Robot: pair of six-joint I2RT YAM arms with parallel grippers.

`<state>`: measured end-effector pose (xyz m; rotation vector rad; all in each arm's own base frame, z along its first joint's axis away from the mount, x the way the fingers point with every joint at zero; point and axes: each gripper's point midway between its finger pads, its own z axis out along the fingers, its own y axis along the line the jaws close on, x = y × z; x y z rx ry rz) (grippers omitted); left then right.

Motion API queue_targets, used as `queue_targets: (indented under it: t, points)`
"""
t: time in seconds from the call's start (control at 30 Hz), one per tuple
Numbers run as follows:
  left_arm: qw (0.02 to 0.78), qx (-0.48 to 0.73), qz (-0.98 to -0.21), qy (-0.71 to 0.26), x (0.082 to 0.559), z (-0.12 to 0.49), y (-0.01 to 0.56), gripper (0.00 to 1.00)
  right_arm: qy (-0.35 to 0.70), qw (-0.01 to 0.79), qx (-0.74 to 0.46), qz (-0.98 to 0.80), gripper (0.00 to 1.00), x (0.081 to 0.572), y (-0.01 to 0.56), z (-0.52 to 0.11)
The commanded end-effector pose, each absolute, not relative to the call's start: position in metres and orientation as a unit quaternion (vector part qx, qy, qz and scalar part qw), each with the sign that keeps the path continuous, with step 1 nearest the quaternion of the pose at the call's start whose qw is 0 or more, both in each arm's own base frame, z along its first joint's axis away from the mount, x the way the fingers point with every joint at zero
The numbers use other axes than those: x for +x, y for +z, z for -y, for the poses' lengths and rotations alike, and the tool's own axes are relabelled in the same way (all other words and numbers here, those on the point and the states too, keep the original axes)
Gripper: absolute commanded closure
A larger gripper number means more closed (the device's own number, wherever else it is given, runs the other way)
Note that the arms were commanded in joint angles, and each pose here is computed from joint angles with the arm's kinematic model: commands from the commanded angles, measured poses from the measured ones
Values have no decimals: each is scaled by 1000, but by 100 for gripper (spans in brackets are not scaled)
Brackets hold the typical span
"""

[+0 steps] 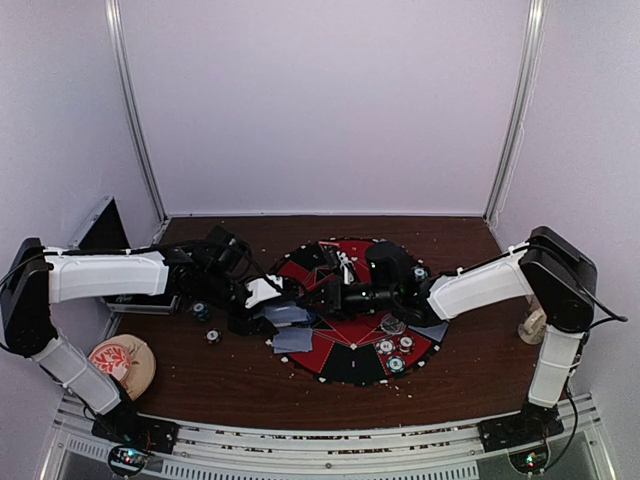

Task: Distribute texas hold em gaming equipment
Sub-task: Pick up the poker card from the face-down deck piles, then distribute the poker card in the dealer area.

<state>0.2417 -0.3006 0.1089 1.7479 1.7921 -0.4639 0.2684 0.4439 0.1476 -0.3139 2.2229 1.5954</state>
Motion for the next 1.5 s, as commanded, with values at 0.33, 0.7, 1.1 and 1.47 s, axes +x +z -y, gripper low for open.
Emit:
queue_targets:
  t: [0.33,0.7,1.1,1.47]
  points:
    - [297,656,-671,-175,242,299,114,46,585,191,-126,-778,80,262,157,-454]
    - [295,656,-672,-173,241,299,112,46,605,174,-140,-764,96,250,159,-463]
    - [296,657,-672,-172,242,298,111,46,580,232,-69,-778,100,264,164,-389]
    - [294,658,-671,-175,240,299,109,46,474,349,83,-804,100,255,149,-245]
